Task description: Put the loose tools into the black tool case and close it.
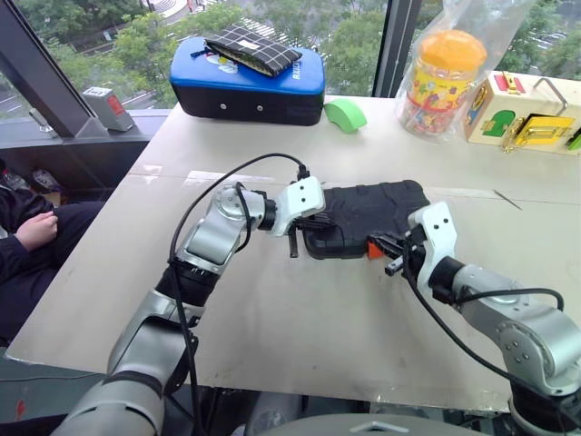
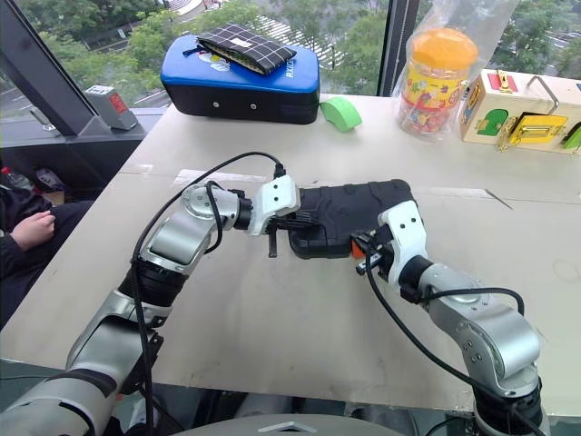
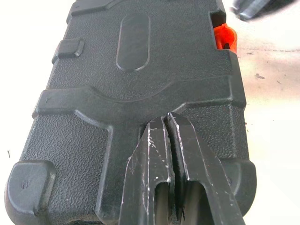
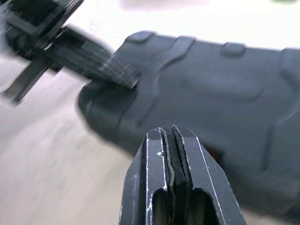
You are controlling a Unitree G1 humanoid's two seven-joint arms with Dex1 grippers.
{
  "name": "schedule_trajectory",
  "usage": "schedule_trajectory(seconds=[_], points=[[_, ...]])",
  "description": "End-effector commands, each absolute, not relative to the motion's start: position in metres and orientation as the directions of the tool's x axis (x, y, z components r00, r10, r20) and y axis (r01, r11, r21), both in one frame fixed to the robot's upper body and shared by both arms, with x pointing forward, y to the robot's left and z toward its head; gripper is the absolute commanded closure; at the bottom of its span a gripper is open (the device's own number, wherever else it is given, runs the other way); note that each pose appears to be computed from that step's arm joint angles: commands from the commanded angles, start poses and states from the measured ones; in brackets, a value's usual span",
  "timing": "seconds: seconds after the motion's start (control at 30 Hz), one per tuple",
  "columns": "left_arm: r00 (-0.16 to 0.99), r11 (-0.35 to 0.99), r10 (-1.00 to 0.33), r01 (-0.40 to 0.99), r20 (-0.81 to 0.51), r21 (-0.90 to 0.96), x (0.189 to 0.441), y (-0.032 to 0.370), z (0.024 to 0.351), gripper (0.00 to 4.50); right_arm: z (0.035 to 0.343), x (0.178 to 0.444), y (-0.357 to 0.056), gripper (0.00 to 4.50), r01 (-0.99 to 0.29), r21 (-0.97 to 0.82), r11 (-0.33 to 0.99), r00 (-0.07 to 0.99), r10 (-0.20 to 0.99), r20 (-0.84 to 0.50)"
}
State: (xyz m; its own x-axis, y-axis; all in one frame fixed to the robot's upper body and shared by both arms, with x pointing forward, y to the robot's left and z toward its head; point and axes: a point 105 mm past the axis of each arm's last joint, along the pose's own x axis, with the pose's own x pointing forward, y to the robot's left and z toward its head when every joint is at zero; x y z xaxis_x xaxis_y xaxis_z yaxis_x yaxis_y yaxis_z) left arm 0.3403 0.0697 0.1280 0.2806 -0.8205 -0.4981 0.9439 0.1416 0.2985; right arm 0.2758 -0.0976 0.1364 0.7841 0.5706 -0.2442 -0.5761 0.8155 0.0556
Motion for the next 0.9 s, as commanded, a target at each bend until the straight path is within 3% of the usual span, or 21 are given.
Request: schedule_trajectory(seconds=[0.03, 0.27, 0.9], points=[[0.193, 0.115, -0.759, 0.980, -0.623, 0.163, 0.326, 0.072, 0.079, 4.44, 0.134, 0.279, -0.098, 4.50, -0.570, 0.024, 0.821, 0.788, 0.555, -0.266], [0.201, 0.125, -0.757, 0.978, -0.621, 0.164, 0.327, 0.073, 0.079, 4.44, 0.109, 0.268, -0.095, 4.50, -0.598, 0.027, 0.801, 0.739, 0.564, -0.367], [0.209, 0.134, -0.757, 0.977, -0.620, 0.166, 0.326, 0.073, 0.078, 4.44, 0.104, 0.268, -0.099, 4.50, -0.573, 0.043, 0.818, 0.745, 0.542, -0.388]])
